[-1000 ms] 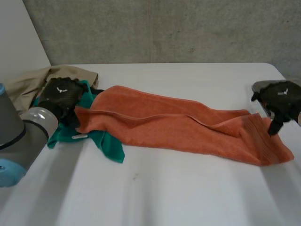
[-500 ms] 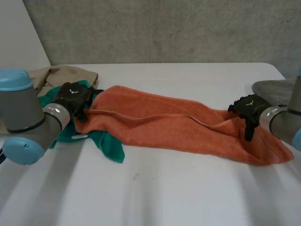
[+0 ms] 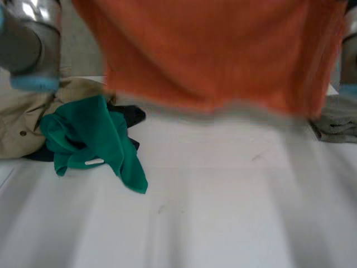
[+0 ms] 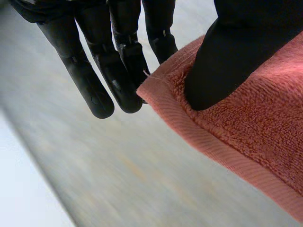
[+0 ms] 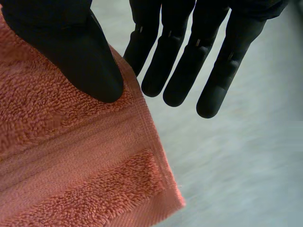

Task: Fold the laundry.

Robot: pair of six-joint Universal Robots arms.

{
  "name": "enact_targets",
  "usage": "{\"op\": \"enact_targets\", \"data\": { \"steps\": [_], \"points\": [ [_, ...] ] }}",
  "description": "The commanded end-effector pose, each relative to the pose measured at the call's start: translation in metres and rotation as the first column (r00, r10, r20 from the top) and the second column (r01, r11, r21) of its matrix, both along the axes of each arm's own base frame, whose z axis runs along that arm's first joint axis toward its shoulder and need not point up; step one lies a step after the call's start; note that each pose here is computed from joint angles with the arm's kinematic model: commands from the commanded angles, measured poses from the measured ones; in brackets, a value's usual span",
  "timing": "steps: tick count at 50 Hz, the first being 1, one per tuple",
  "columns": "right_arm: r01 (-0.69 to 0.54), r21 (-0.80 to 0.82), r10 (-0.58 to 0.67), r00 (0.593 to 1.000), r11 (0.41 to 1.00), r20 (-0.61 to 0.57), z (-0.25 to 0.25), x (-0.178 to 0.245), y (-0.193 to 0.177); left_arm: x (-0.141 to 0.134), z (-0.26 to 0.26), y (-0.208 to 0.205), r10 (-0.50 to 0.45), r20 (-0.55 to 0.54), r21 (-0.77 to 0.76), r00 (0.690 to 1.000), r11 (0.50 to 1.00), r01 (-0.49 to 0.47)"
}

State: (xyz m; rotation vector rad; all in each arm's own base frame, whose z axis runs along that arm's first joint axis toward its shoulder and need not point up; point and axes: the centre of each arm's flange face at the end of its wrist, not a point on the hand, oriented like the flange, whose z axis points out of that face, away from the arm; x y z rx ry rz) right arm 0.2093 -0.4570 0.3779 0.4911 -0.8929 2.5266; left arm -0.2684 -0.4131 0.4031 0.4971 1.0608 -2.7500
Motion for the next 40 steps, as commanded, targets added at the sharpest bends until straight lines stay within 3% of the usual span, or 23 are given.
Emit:
{"op": "enact_targets", "data": {
  "steps": [1, 8, 12, 18, 23, 25, 30, 32, 37, 40],
  "points": [
    [-0.016, -0.073, 0.02, 0.999, 0.997, 0.048, 0.031, -0.007, 0.005, 0.012, 0.044, 0.013, -0.035, -0.09, -0.133, 0.995, 0.991, 0.023],
    [-0.073, 0.176, 0.072, 0.997, 0.982, 0.012, -0.02, -0.003, 0.007, 0.022, -0.018, 0.002, -0.021, -0.065, 0.091, 0.998, 0.995, 0.027],
    [-0.113, 0.375, 0.135, 0.99, 0.92, -0.032, -0.08, 0.006, 0.018, 0.019, -0.089, 0.005, -0.062, -0.029, 0.276, 0.998, 0.959, 0.068],
    [-0.094, 0.547, 0.158, 0.985, 0.832, -0.071, -0.144, 0.006, 0.028, 0.01, -0.177, 0.019, -0.141, 0.034, 0.461, 0.989, 0.881, 0.109],
    [-0.025, 0.709, 0.16, 0.979, 0.704, -0.124, -0.196, 0.0, 0.039, 0.015, -0.233, 0.045, -0.164, 0.085, 0.631, 0.983, 0.772, 0.074],
    [0.001, 0.752, 0.164, 0.976, 0.659, -0.145, -0.205, -0.002, 0.044, 0.017, -0.24, 0.055, -0.168, 0.104, 0.669, 0.98, 0.741, 0.056],
    [0.085, 0.887, 0.193, 0.962, 0.455, -0.191, -0.22, -0.018, 0.075, 0.029, -0.239, 0.096, -0.19, 0.169, 0.765, 0.967, 0.644, -0.007],
    [0.109, 0.906, 0.192, 0.96, 0.41, -0.202, -0.214, -0.025, 0.085, 0.034, -0.236, 0.111, -0.203, 0.195, 0.789, 0.96, 0.614, -0.03],
    [0.212, 0.94, 0.201, 0.942, 0.268, -0.27, -0.191, -0.052, 0.13, 0.056, -0.219, 0.166, -0.282, 0.306, 0.857, 0.909, 0.497, -0.134],
    [0.291, 0.932, 0.216, 0.917, 0.216, -0.336, -0.179, -0.069, 0.153, 0.066, -0.215, 0.193, -0.332, 0.354, 0.883, 0.874, 0.427, -0.196]
  ]
}}
